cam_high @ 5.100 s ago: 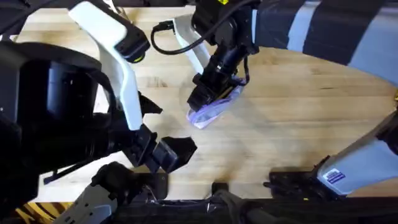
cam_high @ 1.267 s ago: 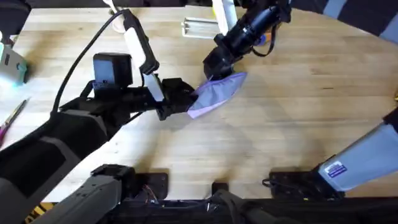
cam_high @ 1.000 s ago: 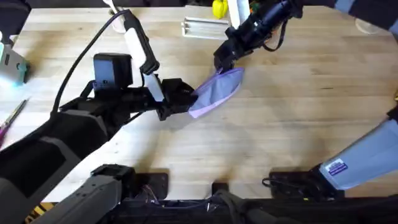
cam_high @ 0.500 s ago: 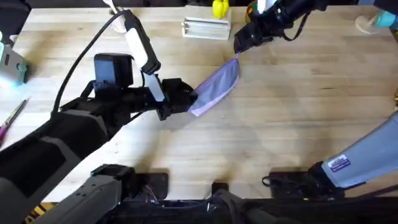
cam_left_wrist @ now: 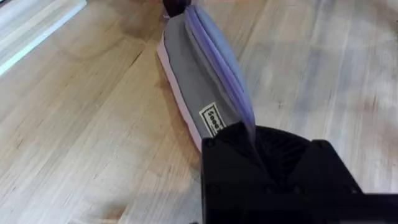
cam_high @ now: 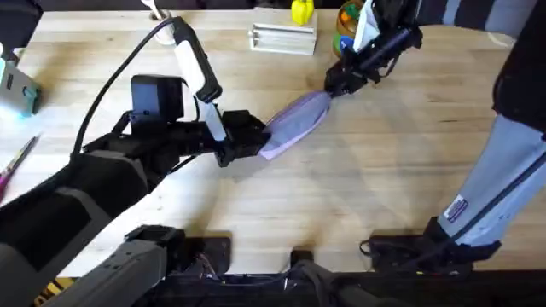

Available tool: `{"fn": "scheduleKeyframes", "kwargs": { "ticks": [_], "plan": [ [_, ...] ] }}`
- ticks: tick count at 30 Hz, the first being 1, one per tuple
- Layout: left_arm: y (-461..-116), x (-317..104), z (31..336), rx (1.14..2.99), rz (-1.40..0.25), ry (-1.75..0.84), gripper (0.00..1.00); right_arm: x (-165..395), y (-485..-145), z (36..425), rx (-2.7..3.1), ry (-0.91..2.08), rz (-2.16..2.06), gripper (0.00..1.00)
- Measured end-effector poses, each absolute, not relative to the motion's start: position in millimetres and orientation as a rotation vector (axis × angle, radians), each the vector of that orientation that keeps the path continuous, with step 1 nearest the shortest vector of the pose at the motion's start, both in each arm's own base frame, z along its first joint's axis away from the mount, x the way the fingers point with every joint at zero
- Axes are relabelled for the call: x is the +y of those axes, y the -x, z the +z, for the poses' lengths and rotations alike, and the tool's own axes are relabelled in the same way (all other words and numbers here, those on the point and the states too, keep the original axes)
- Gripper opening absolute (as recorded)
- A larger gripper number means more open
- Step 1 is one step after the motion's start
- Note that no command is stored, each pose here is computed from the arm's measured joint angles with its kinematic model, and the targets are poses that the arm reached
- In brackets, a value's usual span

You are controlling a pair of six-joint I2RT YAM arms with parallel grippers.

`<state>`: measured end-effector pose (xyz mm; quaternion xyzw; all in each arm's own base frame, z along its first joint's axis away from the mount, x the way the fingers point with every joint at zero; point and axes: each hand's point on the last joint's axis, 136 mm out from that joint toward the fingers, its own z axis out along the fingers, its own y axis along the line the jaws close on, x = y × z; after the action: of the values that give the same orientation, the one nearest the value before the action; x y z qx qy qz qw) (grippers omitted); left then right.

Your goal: Unzip the bag, pick up the pens from the table one at a time and place them inside, then zip the bag closed.

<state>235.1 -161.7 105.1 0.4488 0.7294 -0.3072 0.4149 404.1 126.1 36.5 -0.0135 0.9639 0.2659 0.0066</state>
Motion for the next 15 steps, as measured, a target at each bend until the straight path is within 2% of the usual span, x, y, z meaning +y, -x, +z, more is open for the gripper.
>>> {"fn": "scheduleKeyframes", "kwargs": {
  "ticks": [8,9,10,15],
  "plan": [
    [-234,-162,104,1.837,-0.775,-1.127,0.042,136,-405,41,2.994,0.035,0.911,0.036],
    [-234,-162,104,1.838,-0.775,-1.127,0.042,137,-404,41,2.998,0.032,0.913,0.105],
    [-234,-162,104,1.841,-0.777,-1.126,0.042,138,-404,41,2.999,0.036,0.911,0.228],
    [-230,-162,102,1.855,-0.803,-1.122,0.041,146,-406,56,2.959,0.059,0.961,0.933]
  ]
}}
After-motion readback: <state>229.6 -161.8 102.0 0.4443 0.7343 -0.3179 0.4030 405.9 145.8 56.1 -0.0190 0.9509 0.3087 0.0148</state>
